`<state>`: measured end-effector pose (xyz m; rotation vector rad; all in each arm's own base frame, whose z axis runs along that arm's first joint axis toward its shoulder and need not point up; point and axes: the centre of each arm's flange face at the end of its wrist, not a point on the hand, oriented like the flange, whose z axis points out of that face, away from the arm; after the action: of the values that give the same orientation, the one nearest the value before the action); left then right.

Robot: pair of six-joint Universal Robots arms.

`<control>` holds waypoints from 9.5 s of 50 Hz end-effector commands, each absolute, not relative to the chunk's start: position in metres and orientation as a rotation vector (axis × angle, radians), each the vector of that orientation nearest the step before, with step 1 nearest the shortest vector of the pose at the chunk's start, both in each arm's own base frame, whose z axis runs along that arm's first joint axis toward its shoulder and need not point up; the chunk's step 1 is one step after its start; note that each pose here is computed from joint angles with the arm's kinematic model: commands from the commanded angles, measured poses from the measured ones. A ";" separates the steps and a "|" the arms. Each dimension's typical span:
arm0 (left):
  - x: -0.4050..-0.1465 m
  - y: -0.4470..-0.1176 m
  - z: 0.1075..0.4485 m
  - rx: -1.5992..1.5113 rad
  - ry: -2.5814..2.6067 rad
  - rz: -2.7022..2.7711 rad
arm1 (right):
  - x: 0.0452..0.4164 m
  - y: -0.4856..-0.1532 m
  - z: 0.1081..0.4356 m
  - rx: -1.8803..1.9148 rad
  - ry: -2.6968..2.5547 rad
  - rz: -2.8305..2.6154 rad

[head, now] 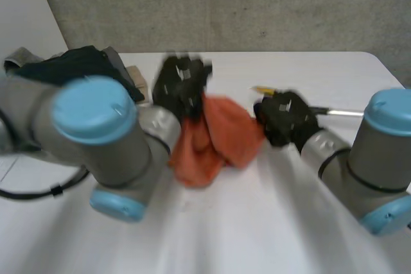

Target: Fold the laundry.

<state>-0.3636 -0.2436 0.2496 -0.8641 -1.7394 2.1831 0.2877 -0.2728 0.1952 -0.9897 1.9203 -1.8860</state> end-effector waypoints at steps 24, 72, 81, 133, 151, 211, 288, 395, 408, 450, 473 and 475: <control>-0.348 -0.187 0.397 -0.735 -1.361 2.340 | 0.325 -0.305 0.152 -0.383 2.030 -1.396; -0.309 -0.356 0.181 -0.574 -2.132 1.783 | 0.256 -0.288 0.173 -1.206 2.272 -1.730; -0.325 -0.375 0.166 -0.712 -2.080 1.887 | 0.264 -0.289 0.170 -1.175 2.275 -1.841; -0.288 -0.257 0.323 -0.691 -1.878 1.941 | 0.210 -0.292 0.298 -1.371 2.241 -2.224; -0.264 -0.294 0.267 -0.962 -2.174 1.520 | 0.202 -0.289 0.290 -1.789 2.361 -1.933; -0.277 -0.271 0.216 -1.057 -2.133 1.829 | 0.203 -0.303 0.186 -1.091 2.367 -2.018; -0.323 -0.341 0.167 -0.966 -1.981 1.958 | 0.163 -0.287 0.199 -0.945 2.414 -1.725; -0.275 -0.170 0.337 -0.816 -1.593 1.986 | 0.220 -0.293 0.240 -0.798 2.401 -1.717; -0.276 -0.172 0.347 -0.794 -1.566 2.003 | 0.225 -0.263 0.147 -0.908 2.384 -1.506; -0.270 -0.284 0.190 -0.827 -2.057 1.781 | 0.219 -0.384 0.194 -1.190 2.451 -1.710; -0.270 -0.272 0.240 -0.901 -1.999 2.019 | 0.209 -0.307 0.247 -1.120 2.427 -2.020; -0.272 -0.271 0.240 -0.904 -1.994 2.014 | 0.207 -0.289 0.240 -1.147 2.474 -1.893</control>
<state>-0.2670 -0.2816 0.2501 -0.8749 -1.9849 2.0684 0.2160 -0.3328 0.2614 -1.0652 2.3296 -2.2118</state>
